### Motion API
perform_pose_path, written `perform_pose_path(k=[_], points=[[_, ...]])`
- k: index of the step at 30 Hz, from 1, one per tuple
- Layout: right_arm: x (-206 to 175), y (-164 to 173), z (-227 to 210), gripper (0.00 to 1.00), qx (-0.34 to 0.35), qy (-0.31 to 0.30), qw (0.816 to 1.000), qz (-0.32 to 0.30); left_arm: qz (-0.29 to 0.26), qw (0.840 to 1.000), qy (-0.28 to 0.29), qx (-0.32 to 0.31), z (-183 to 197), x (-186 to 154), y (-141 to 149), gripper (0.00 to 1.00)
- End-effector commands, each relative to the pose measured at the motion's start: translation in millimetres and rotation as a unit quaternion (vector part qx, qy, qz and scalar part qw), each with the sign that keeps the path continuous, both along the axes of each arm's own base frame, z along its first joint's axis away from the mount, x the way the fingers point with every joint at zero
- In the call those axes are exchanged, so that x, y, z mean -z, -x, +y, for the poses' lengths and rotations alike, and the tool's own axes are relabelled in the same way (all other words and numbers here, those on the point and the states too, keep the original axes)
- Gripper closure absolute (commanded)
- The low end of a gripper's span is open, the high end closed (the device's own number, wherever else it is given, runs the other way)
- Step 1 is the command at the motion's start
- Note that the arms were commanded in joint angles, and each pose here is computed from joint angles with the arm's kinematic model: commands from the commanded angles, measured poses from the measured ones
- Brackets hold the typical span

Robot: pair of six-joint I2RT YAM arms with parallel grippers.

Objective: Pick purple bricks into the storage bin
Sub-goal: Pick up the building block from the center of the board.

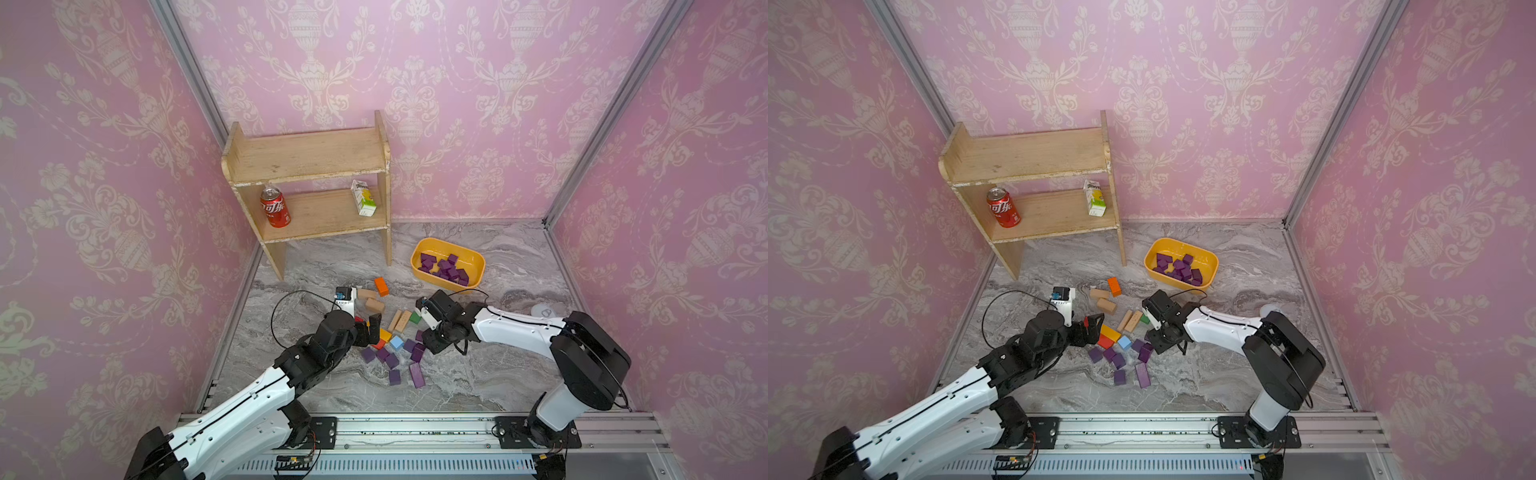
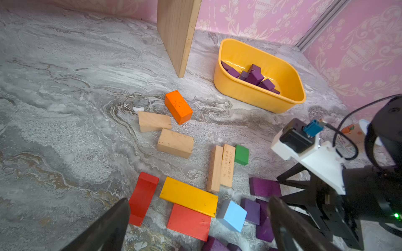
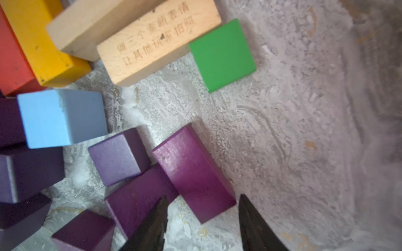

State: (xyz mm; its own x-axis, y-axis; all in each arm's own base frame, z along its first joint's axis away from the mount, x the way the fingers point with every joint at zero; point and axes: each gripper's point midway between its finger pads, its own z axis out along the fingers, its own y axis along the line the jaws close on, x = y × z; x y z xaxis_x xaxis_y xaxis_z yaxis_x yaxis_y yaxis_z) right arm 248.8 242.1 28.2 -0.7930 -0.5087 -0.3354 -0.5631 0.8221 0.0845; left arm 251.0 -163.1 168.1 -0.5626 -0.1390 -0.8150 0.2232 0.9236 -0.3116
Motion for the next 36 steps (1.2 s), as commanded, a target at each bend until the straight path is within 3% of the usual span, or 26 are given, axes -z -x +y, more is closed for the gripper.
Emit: perform_pose_path(k=[1, 5, 11, 20, 29, 32, 36], points=[[3.1, -2.9, -3.6, 0.49, -0.005, 0.022, 1.0, -0.005, -0.002, 1.0, 0.006, -0.012, 7.9, -4.7, 1.7, 0.01], [7.1, -3.9, -1.2, 0.54, -0.001, 0.018, 1.0, -0.003, -0.007, 1.0, 0.024, -0.016, 7.3, -4.1, 1.8, 0.01], [11.9, -6.3, 5.3, 0.54, -0.002, 0.01, 1.0, 0.003, -0.011, 1.0, 0.022, -0.004, 0.0, -7.8, -2.5, 0.01], [10.1, -21.6, 10.6, 0.45, -0.007, 0.027, 1.0, -0.014, -0.04, 0.999, 0.006, -0.001, 2.5, -26.2, -8.8, 0.01], [26.2, -24.0, 23.1, 0.57, -0.009, 0.015, 1.0, 0.005, -0.023, 0.999, -0.021, 0.009, 2.6, -25.5, -15.5, 0.01], [25.9, -23.6, 20.9, 0.66, -0.008, 0.014, 1.0, 0.001, -0.028, 0.999, -0.019, 0.003, 4.8, -27.5, -17.8, 0.01], [28.4, -23.4, 16.1, 0.7, -0.004, 0.027, 1.0, 0.002, -0.027, 1.0, -0.009, -0.003, 5.1, -25.8, -20.7, 0.01]])
